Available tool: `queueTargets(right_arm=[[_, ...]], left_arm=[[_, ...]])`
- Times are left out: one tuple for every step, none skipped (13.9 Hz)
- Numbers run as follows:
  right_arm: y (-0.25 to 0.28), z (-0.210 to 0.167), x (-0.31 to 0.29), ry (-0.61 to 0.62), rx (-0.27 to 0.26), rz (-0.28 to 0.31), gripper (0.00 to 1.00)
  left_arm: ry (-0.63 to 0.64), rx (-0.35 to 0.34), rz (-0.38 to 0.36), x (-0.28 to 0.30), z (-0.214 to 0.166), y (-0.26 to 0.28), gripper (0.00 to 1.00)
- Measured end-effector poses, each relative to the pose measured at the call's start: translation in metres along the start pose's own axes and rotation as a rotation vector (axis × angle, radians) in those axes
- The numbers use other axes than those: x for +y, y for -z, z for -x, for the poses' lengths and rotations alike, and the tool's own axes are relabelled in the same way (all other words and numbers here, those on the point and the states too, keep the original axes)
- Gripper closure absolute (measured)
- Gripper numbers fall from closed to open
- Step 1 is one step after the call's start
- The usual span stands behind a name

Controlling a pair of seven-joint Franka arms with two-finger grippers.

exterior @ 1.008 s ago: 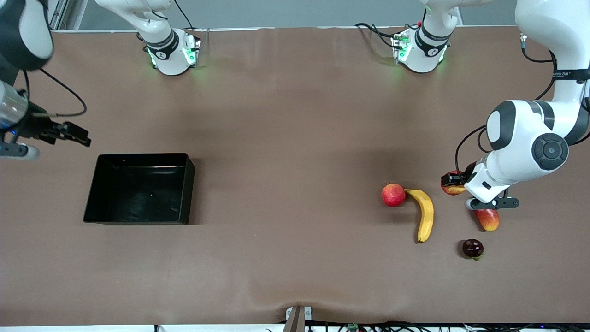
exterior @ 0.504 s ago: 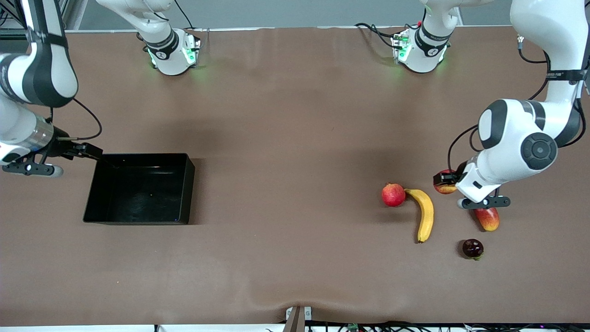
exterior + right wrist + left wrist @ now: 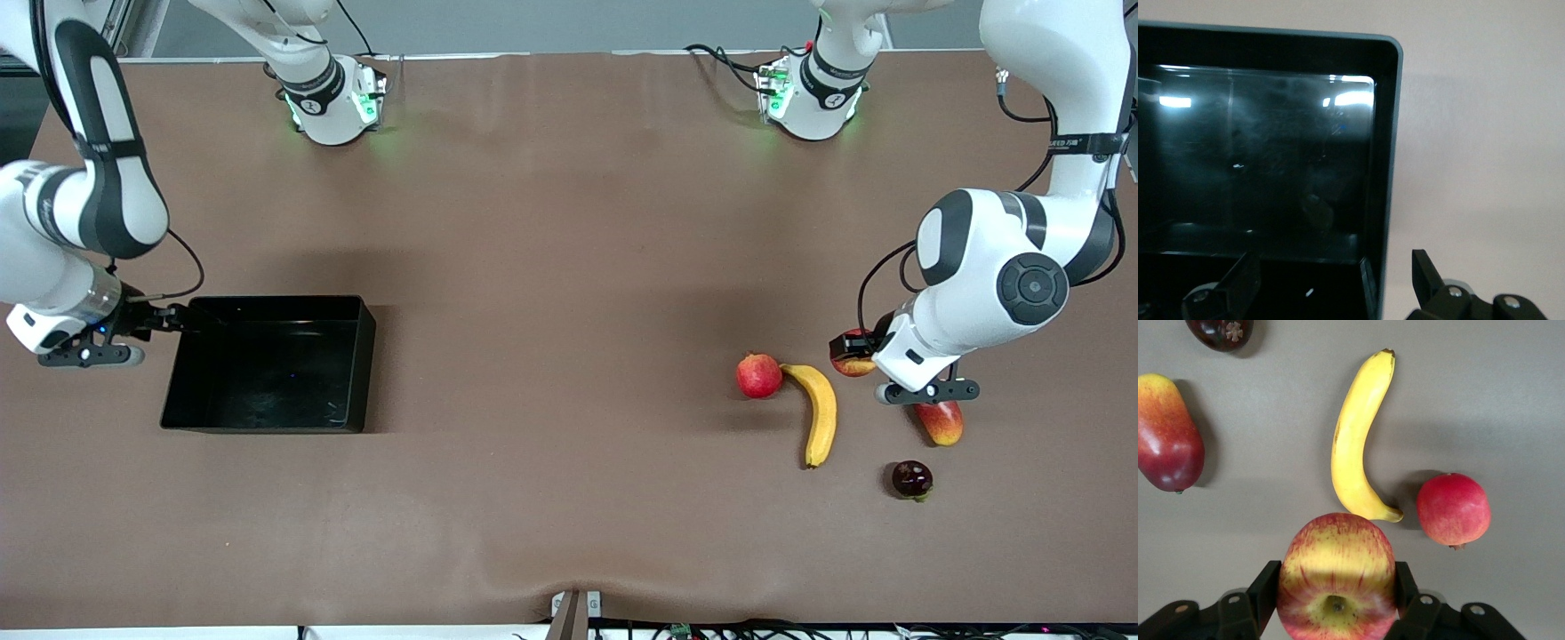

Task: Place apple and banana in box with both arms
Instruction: 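Reach the right gripper to the black box rim and grasp it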

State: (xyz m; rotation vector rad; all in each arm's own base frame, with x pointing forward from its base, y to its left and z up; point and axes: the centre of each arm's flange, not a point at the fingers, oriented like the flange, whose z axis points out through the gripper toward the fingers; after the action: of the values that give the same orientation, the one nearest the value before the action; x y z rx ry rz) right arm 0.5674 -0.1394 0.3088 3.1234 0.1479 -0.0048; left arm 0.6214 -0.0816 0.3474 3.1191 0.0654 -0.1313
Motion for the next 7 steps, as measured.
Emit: queueTargets(right_arm=[[-0.016,0.000,0.009,0.028,0.004,0.002,0.00],[-0.032,0.002,0.017,0.044,-0.002,0.001,0.00],[-0.047,0.004,0.023,0.055,-0.014,-0.003,0.00],[-0.059,0.006,0.027,0.066,-0.025,-0.007,0.00],[-0.068,0.008,0.028,0.074,-0.037,-0.012,0.09],[-0.073,0.008,0.028,0.080,-0.044,-0.015,0.19],[-0.076,0.008,0.027,0.083,-0.048,-0.017,0.32]], left_arm=[[-0.002,0.003,0.001,0.002,0.000,0.001,0.27],[-0.004,0.005,0.002,0.003,-0.001,0.002,0.27],[-0.006,0.007,0.002,0.004,-0.001,0.003,0.27],[-0.007,0.007,0.003,0.004,-0.001,0.004,0.27],[-0.008,0.005,0.002,0.005,-0.001,0.005,0.27],[-0.009,0.003,0.002,0.006,-0.001,0.007,0.27],[-0.013,0.000,0.001,0.008,-0.002,0.010,0.27]])
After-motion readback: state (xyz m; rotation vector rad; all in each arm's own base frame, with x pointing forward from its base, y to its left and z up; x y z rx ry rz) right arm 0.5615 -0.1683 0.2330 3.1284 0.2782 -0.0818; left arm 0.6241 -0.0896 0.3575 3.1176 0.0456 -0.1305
